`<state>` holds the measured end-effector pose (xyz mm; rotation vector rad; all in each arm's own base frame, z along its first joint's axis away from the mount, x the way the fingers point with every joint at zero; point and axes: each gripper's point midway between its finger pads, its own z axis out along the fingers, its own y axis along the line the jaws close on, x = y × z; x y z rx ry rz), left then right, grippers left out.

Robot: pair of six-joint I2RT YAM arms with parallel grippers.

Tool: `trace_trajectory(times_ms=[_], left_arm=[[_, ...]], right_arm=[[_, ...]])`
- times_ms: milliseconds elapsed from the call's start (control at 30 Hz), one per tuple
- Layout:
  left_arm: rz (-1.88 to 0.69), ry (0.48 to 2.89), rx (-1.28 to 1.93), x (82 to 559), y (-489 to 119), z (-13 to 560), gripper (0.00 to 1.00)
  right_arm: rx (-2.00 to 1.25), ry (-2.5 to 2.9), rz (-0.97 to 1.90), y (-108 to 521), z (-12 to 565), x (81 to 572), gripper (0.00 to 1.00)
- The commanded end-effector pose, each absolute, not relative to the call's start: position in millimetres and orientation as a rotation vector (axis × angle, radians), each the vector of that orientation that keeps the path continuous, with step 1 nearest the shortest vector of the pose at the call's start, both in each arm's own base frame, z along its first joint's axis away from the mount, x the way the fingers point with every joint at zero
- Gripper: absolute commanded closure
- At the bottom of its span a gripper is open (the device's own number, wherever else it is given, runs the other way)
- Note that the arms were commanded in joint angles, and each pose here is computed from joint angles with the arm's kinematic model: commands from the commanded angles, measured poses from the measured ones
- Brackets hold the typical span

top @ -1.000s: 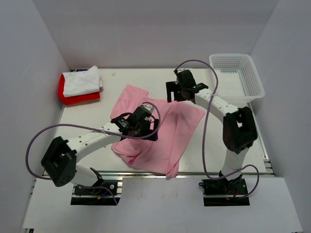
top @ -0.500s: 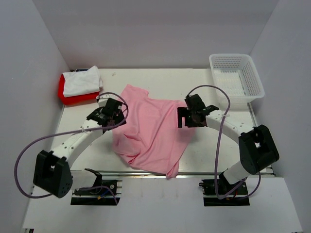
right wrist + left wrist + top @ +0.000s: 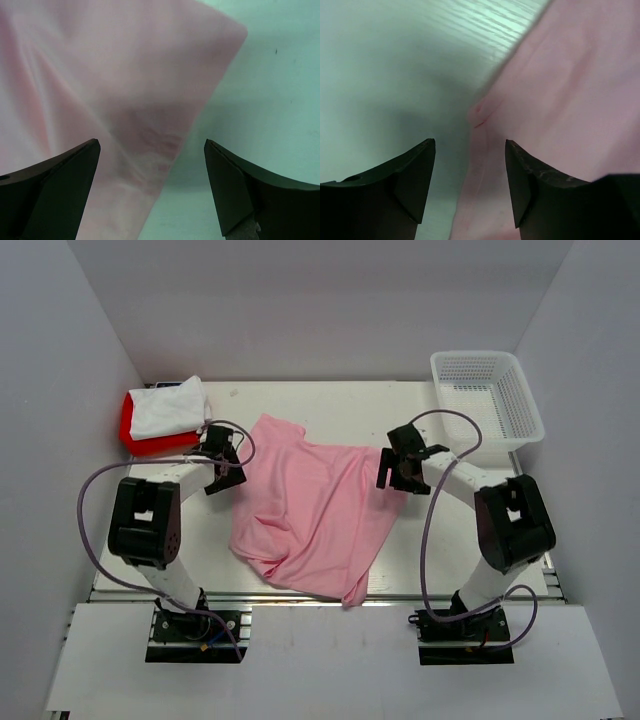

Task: Fold and stack the t-shirts
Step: Flatten out the tshirt

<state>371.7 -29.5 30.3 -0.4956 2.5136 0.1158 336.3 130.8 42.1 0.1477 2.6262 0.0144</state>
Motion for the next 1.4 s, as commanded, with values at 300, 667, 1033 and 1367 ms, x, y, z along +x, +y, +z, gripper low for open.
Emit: trace_trajectory(times_ms=[300,667,1033,1367], left_arm=[[0.011,2.495,-0.41,421.4,-43.0,33.3,1.0],[0.12,2.262,-0.258,466.2,-22.2,113.4,1.0],[0.317,2.336,-0.259,513.9,15.1,95.0,0.75],[0.049,2.368,-0.156,517.5,-29.9,136.4,0.0]], right_arm=[[0.352,2.648,-0.074,113.6,19.6,385.0,0.15],[0.283,2.5,-0.198,83.8,60.9,447.4,1.0],[0.067,2.414,-0.24,70.5,104.4,529.4,0.77],[-0.136,2.363,0.103,131.9,160.2,503.7,0.1]])
